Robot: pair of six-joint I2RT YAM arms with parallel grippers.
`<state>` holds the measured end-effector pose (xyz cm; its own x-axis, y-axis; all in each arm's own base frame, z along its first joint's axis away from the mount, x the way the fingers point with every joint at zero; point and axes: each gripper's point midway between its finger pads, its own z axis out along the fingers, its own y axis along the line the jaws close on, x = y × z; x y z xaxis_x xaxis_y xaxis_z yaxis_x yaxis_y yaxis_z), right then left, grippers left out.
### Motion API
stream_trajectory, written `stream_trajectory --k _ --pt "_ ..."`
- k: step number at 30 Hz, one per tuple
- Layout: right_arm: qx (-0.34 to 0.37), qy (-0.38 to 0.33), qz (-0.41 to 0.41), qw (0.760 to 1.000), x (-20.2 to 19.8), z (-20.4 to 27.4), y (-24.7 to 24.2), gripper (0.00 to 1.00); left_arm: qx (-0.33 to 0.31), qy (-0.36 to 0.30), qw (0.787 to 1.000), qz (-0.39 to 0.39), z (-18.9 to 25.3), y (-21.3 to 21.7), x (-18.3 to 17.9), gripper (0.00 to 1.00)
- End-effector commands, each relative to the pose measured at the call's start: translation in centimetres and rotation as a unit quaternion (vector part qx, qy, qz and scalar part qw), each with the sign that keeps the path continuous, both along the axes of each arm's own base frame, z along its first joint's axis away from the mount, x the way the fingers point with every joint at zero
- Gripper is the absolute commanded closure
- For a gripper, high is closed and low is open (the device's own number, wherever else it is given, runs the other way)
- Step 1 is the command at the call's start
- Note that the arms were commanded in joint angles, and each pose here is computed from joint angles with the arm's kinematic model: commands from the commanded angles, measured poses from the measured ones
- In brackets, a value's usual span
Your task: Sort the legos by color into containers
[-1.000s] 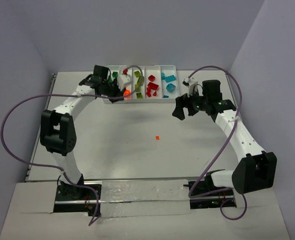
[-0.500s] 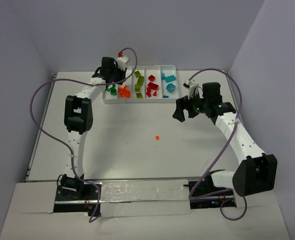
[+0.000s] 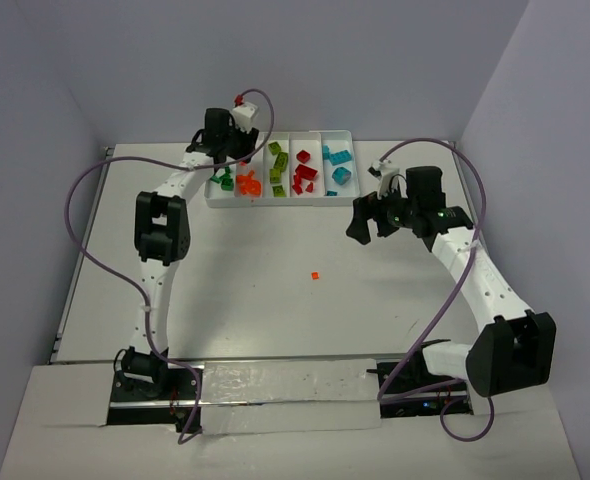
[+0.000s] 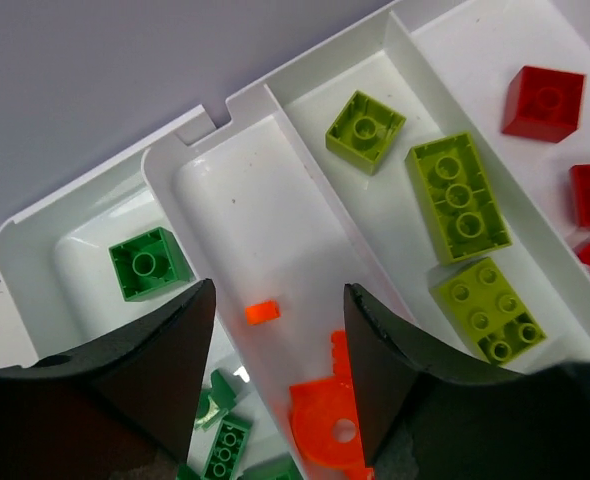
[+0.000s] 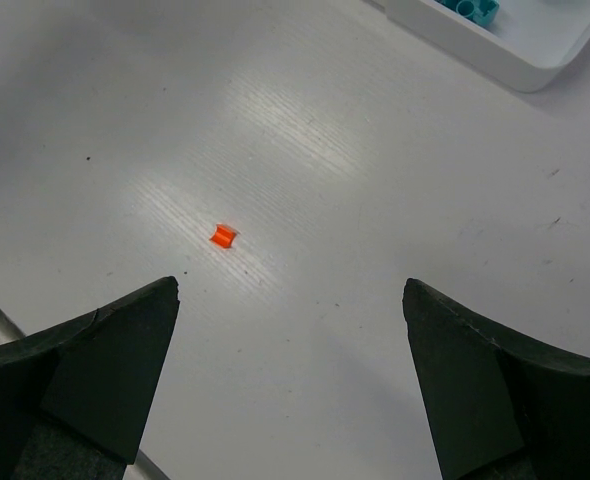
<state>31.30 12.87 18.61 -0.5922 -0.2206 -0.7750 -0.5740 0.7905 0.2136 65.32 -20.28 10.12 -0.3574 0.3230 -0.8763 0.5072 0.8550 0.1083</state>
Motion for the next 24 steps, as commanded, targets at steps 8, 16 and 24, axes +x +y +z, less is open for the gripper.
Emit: stream_trajectory --k 8,16,24 --pt "-0.021 -0.052 -0.064 0.996 1.0 2.0 -3.0 0.00 -0.016 0.008 0.974 -0.227 10.8 -8.6 -19.3 0.45" --pt "-0.026 -0.026 -0.145 0.989 2.5 1.5 -8.3 0.00 0.022 0.123 0.907 -0.402 2.3 -16.0 -36.7 0.42" --pt "-0.006 -0.027 -0.211 0.977 2.9 3.2 -12.6 0.00 0.079 0.172 0.903 -0.385 -3.5 -19.4 -38.6 0.38"
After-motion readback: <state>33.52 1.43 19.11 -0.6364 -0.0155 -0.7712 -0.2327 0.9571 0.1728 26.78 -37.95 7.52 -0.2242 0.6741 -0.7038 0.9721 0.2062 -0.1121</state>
